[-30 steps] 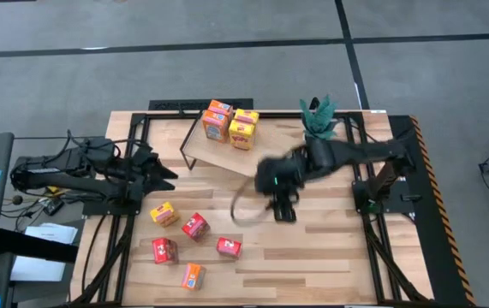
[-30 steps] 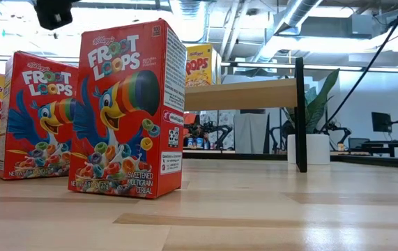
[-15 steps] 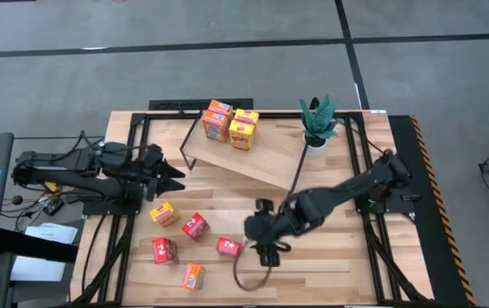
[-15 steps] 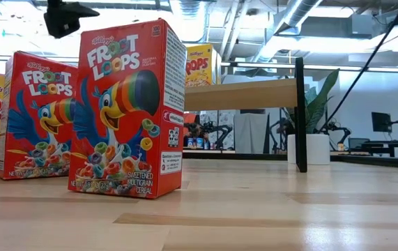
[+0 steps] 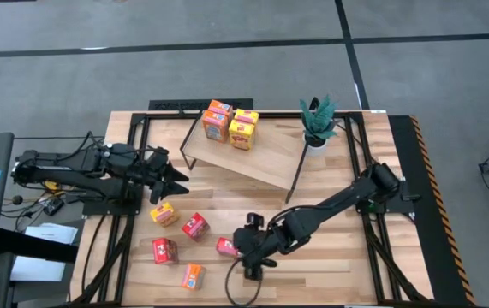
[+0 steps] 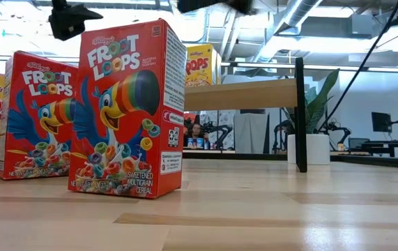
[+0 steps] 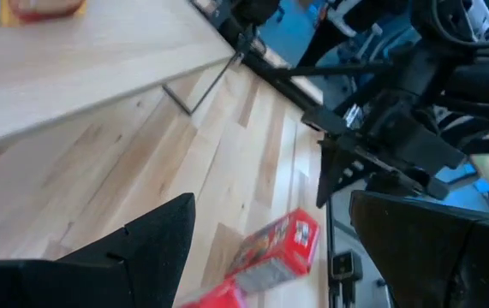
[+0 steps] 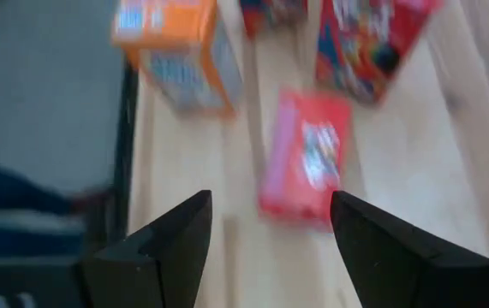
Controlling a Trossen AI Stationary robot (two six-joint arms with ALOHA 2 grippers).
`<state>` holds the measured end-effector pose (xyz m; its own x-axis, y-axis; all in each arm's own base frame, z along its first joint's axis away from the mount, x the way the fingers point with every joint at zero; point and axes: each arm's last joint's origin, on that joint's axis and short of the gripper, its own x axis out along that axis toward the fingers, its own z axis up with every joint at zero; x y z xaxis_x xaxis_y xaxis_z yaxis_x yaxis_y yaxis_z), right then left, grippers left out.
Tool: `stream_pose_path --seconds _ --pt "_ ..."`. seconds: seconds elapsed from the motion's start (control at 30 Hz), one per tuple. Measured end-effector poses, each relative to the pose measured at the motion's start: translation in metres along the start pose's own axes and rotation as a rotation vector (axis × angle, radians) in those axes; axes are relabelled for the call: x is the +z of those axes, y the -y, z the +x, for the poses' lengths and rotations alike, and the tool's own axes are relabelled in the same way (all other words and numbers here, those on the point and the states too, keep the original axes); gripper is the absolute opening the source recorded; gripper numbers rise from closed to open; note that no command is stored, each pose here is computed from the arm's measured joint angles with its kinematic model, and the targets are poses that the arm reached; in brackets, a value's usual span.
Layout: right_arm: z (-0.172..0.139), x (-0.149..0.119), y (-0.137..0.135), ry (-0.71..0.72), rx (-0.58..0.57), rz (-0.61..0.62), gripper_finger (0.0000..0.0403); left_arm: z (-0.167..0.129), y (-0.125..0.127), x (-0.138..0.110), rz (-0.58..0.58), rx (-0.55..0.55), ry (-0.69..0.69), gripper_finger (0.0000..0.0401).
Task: Stack cereal on shelf
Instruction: Put the right red cereal box on the shelf
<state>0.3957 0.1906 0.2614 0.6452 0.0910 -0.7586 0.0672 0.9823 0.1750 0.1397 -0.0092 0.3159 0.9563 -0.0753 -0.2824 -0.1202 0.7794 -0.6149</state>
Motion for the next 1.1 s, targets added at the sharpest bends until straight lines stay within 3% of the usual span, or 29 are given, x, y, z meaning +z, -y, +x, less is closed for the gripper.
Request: stream_pose_path --seconds 0.47,0.7,0.9,1.1 --pt "0.029 -0.006 0.006 -0.026 -0.037 0.036 0.0265 -0.002 0.000 -0.001 0.002 -0.005 -0.005 0.0300" --pt "0.014 0.002 0.003 0.014 -0.011 0.086 0.0265 0.000 0.000 -0.001 0.007 0.006 -0.013 0.0300" --pt "-0.007 0.011 0.000 0.022 -0.085 0.098 0.0265 0.000 -0.001 -0.001 0.018 0.009 -0.012 0.0300" --pt "-0.006 0.010 -0.003 0.041 -0.102 0.320 0.0265 0.000 -0.001 -0.001 0.028 0.008 -0.012 0.0300"
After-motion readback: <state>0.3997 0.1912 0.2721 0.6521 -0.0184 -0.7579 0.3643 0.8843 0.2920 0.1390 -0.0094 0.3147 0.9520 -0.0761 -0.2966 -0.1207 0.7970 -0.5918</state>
